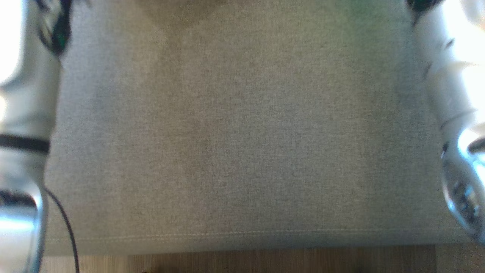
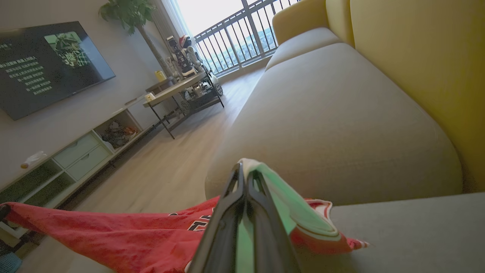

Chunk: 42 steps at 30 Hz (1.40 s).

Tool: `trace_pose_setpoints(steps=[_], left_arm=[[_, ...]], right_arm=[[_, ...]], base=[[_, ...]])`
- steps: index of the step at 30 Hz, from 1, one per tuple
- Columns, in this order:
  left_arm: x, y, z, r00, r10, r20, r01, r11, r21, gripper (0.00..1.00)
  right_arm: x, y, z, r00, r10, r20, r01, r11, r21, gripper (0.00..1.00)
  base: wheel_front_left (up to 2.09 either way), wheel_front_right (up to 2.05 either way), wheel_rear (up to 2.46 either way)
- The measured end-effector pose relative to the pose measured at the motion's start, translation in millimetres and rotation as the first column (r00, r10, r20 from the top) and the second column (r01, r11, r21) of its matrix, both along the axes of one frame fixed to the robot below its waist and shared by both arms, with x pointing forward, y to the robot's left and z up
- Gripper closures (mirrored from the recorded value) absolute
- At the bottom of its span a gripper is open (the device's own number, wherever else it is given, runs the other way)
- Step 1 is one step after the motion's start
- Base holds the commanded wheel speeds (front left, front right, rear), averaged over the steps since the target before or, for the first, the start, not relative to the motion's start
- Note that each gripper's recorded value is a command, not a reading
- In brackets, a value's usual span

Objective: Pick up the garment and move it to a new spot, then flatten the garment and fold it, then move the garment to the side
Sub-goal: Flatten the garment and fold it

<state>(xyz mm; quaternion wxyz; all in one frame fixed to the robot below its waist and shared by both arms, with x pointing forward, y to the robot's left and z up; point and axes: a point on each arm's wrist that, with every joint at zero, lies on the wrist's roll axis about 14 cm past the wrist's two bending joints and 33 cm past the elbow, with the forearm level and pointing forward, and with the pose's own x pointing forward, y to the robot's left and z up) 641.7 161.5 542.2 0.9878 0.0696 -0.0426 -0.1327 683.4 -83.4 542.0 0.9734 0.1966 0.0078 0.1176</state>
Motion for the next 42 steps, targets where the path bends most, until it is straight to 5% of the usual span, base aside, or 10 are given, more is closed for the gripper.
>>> trace_pose_setpoints(steps=[10,21,33,42], left_arm=[[-108.0,-4.6,-85.1,0.967,-0.081,-0.243,0.125,0.977,0.172,1.00],[-174.8,18.3,-85.7,0.960,-0.047,-0.276,0.120,0.960,0.253,1.00],[-223.6,17.5,-88.4,0.966,-0.041,-0.255,0.111,0.957,0.269,1.00],[-263.8,25.3,-99.4,0.964,-0.017,-0.267,0.092,0.958,0.272,1.00]], right_arm=[[-94.5,-28.5,-87.1,0.946,-0.029,-0.322,0.020,0.999,-0.032,1.00],[-178.5,-61.4,-109.0,0.869,-0.058,-0.491,0.049,0.998,-0.033,1.00],[-253.5,-69.0,-142.0,0.685,0.025,-0.729,-0.131,0.987,-0.089,1.00],[-286.8,-70.2,-140.6,0.557,0.108,-0.823,-0.183,0.983,0.005,1.00]], base=[[0.00,0.00,0.00],[0.00,0.00,0.00],[0.00,0.00,0.00],[0.00,0.00,0.00]])
